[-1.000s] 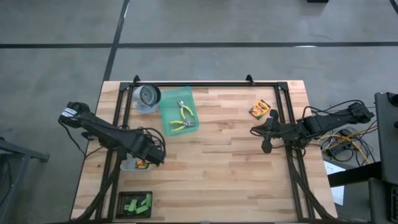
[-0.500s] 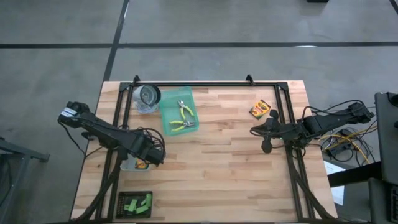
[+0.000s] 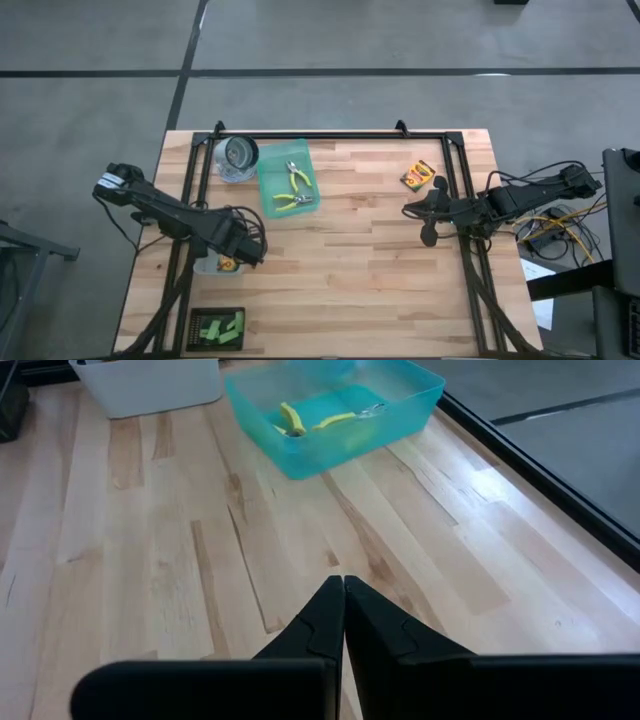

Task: Pick & Place School Supplies
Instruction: Put the yellow crayon box into the gray bin

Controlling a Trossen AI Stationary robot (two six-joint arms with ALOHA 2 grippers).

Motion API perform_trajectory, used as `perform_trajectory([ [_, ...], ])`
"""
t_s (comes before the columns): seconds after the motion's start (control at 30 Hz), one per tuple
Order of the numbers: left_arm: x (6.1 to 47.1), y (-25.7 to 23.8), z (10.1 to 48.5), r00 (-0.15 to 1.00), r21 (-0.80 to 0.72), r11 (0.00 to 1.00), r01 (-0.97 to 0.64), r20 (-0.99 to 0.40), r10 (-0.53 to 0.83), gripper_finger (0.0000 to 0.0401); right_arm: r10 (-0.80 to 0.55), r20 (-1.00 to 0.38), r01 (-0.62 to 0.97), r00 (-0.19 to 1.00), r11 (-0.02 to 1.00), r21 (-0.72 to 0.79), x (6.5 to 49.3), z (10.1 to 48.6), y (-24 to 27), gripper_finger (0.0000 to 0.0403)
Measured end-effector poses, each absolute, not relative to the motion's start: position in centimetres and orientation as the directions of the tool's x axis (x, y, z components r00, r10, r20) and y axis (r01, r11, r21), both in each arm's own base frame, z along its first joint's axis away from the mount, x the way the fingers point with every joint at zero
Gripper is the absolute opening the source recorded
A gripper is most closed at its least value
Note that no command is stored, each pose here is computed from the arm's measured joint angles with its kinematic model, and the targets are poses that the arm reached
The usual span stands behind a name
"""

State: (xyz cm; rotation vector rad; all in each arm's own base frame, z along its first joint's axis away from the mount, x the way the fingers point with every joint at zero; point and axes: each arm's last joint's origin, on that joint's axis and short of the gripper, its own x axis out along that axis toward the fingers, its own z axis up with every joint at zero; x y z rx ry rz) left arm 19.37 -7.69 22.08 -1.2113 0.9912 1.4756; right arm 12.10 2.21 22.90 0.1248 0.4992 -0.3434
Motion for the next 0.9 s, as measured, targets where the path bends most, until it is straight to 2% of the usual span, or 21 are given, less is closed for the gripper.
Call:
perform_trajectory([
  [0.3,18.4,-7.3,20.9,-0.012,-0.013,-0.169,-0.985,-0.989,0.147,0.0049,-0.292,-0.488,0.352,0.822,0.935,0.034,12.1,22.9,2.2,0.0008],
  [0.63,16.2,-6.4,20.9,0.054,-0.077,-0.218,-0.973,-0.993,0.109,0.0055,-0.292,-0.488,0.352,0.822,0.935,0.035,12.1,22.9,2.2,0.0008],
  [0.9,15.8,-6.4,18.2,0.088,-0.096,-0.210,-0.973,-0.995,0.045,0.0070,-0.318,-0.480,0.373,0.818,0.927,0.022,12.1,22.9,2.1,0.0008],
])
